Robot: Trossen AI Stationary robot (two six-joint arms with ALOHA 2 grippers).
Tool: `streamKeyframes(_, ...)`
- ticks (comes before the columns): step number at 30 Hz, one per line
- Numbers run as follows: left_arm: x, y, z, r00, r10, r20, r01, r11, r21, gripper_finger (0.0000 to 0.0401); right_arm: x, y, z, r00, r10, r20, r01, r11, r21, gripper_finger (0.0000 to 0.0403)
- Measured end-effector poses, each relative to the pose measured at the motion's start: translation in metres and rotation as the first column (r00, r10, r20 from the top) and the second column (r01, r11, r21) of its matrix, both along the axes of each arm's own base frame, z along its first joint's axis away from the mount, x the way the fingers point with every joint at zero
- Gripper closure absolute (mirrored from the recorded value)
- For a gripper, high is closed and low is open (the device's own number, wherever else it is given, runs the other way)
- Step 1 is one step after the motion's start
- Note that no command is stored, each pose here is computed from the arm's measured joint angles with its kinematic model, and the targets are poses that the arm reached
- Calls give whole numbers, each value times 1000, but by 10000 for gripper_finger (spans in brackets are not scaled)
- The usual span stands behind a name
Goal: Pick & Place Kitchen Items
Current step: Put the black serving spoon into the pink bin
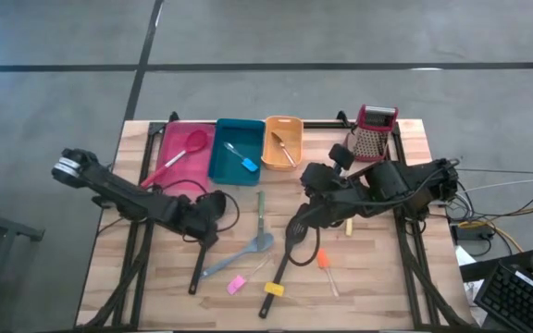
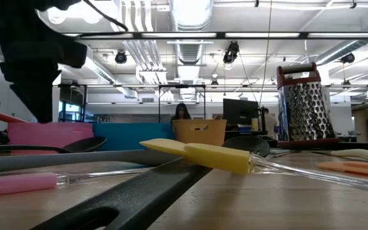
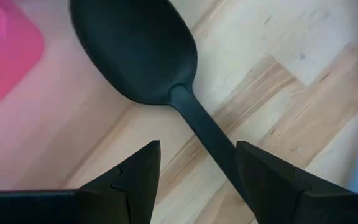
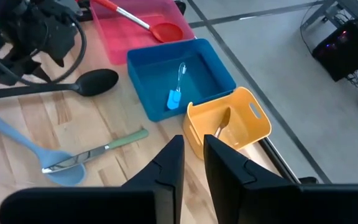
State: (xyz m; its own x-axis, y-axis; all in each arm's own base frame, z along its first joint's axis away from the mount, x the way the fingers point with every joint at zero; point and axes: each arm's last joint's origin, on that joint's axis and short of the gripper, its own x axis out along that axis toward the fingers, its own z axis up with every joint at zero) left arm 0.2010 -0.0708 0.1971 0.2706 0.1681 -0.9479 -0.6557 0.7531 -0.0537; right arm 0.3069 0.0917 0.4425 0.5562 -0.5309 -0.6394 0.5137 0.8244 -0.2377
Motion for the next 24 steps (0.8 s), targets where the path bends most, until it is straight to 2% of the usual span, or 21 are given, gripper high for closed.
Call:
streamKeyframes(9,15,-8,-23,998,4,-66,-7,999,-42,188,0,0,-1,1000,2,-4,-2,1000,-1,339)
streamKeyframes(16,24,-12,-36,997,20,-75,-25,997,-66,188,0,0,-1,1000,6,-9,-6,1000,-5,357)
streamKeyframes(24,30,-14,-51,992,-15,-127,9,999,-45,189,0,0,-1,1000,9,-17,-10,1000,-10,371)
